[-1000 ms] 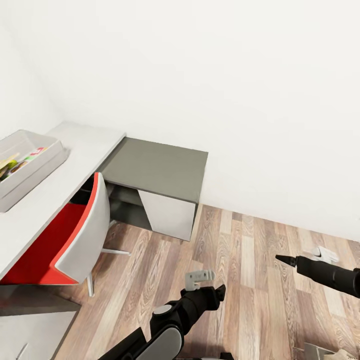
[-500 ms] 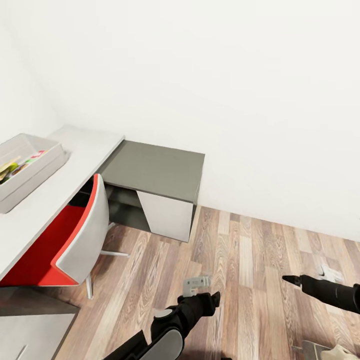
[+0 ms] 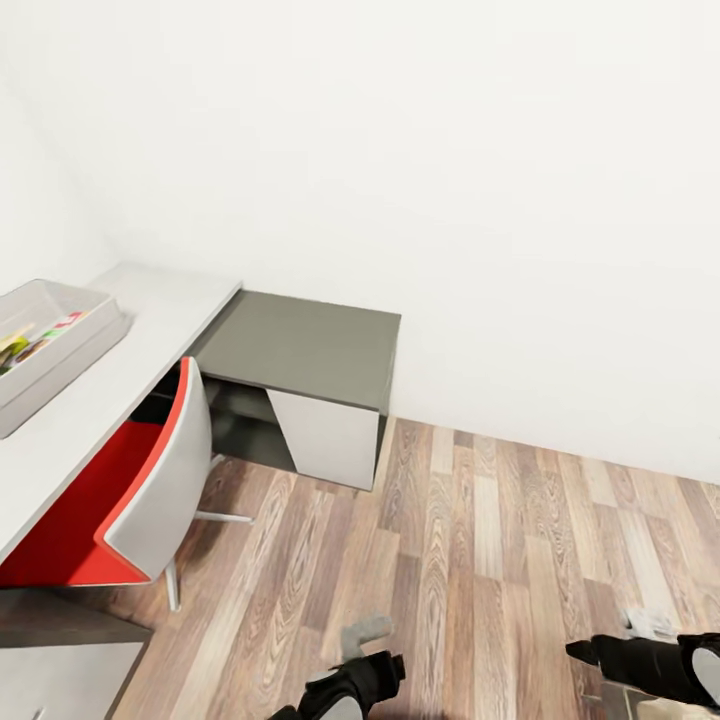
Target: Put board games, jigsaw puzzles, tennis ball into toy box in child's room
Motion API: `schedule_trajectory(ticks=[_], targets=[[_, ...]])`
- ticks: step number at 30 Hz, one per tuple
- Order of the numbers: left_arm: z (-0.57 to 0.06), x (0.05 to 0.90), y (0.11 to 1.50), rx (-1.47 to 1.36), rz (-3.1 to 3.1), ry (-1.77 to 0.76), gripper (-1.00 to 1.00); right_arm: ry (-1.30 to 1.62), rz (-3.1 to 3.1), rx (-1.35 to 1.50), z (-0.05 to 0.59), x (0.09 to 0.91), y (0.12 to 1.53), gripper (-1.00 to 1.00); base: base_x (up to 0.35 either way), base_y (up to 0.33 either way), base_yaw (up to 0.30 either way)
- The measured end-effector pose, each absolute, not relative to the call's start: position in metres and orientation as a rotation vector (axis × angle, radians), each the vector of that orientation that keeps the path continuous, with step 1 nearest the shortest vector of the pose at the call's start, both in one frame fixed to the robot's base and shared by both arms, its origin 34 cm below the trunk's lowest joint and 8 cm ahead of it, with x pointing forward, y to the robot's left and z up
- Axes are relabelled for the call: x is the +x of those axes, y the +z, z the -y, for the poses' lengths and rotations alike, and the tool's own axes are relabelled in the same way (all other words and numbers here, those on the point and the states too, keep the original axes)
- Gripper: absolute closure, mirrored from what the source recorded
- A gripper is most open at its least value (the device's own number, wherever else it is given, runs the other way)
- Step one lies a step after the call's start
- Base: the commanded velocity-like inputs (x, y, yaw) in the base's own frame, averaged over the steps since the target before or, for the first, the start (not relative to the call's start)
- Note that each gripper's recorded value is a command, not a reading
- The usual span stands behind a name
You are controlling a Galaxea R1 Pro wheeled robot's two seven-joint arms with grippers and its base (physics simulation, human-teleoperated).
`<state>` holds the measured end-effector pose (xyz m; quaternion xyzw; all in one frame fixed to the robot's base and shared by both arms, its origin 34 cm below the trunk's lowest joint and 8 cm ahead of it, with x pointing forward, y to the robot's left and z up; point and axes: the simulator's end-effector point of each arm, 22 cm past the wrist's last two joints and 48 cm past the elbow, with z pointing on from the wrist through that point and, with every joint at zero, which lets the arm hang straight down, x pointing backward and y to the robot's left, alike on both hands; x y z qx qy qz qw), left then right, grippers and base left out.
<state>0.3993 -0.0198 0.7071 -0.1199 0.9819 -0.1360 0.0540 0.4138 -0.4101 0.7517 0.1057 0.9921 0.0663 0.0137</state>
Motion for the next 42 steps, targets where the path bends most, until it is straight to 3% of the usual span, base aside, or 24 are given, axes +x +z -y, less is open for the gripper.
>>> schedule_trajectory(ticks=[17,32,42], targets=[[-0.099,0.271,0.654,-0.434,-3.189,-0.047,-1.0,0.227,-3.191,0.066,0.352,0.315,0.686,-1.0,0.0,0.0,-0.113],[-0.192,0.21,0.628,-0.521,-3.243,0.309,-1.0,0.254,-3.194,0.032,0.314,0.285,0.664,-1.0,0.0,0.0,-0.118],[-0.239,0.167,0.624,-0.732,-3.259,0.496,-1.0,0.214,-3.155,-0.024,0.309,0.284,0.656,-1.0,0.0,0.0,-0.118]])
